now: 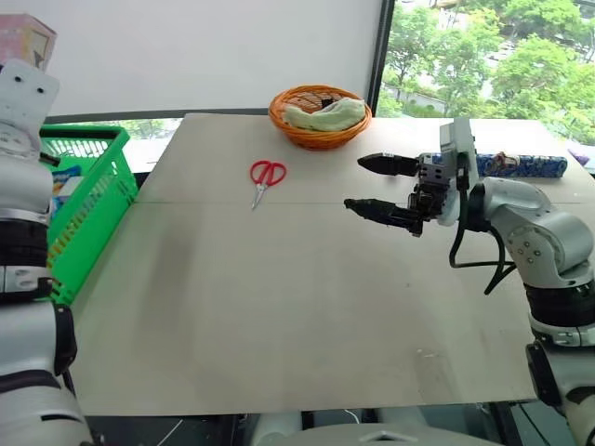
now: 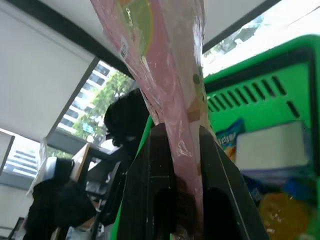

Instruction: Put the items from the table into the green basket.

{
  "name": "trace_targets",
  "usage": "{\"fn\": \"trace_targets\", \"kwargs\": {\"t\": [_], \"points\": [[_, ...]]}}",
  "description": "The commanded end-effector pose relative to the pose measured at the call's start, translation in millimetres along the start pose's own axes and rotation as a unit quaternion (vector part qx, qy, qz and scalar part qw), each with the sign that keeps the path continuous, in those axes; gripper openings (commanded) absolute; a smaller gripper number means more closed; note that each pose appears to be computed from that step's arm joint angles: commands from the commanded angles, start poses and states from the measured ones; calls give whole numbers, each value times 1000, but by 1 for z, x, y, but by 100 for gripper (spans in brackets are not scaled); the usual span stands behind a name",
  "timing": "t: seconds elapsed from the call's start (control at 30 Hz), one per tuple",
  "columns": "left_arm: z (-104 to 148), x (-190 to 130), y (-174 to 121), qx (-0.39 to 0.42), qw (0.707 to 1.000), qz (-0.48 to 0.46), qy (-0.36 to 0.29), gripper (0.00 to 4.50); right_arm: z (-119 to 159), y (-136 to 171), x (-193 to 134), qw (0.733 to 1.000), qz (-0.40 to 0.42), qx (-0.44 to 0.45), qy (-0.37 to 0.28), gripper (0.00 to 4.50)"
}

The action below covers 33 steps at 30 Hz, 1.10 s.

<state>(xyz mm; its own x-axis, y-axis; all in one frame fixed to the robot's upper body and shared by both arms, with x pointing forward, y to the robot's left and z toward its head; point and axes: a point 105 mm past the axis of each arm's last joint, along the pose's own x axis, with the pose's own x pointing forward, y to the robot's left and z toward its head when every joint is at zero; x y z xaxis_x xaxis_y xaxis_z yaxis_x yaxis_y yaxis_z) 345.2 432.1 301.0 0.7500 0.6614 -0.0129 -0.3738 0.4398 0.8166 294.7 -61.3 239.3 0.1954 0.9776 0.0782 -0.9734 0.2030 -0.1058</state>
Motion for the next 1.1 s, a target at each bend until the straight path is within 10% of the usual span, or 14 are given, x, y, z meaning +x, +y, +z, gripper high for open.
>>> {"fn": "trace_targets", "kwargs": {"t": [0.03,0.23,0.53,0.73,0.83,1.1], "points": [[11,-5,23,22,999,40,-26,89,10,3,3,1000,8,-27,-12,450],[3,-3,30,56,996,75,-7,304,3,3,0,1000,-1,-30,0,450],[67,-12,-42,-121,980,-85,-132,304,-7,-4,-13,999,-28,-30,22,450],[100,-122,-183,-264,799,-451,-299,304,-39,-26,-64,988,-148,2,34,450],[62,-165,-237,-342,739,-522,-254,304,-85,-32,-100,973,-208,-5,101,450],[3,-206,-291,-263,761,-555,-209,304,-150,-18,-145,947,-285,20,148,450]]}}
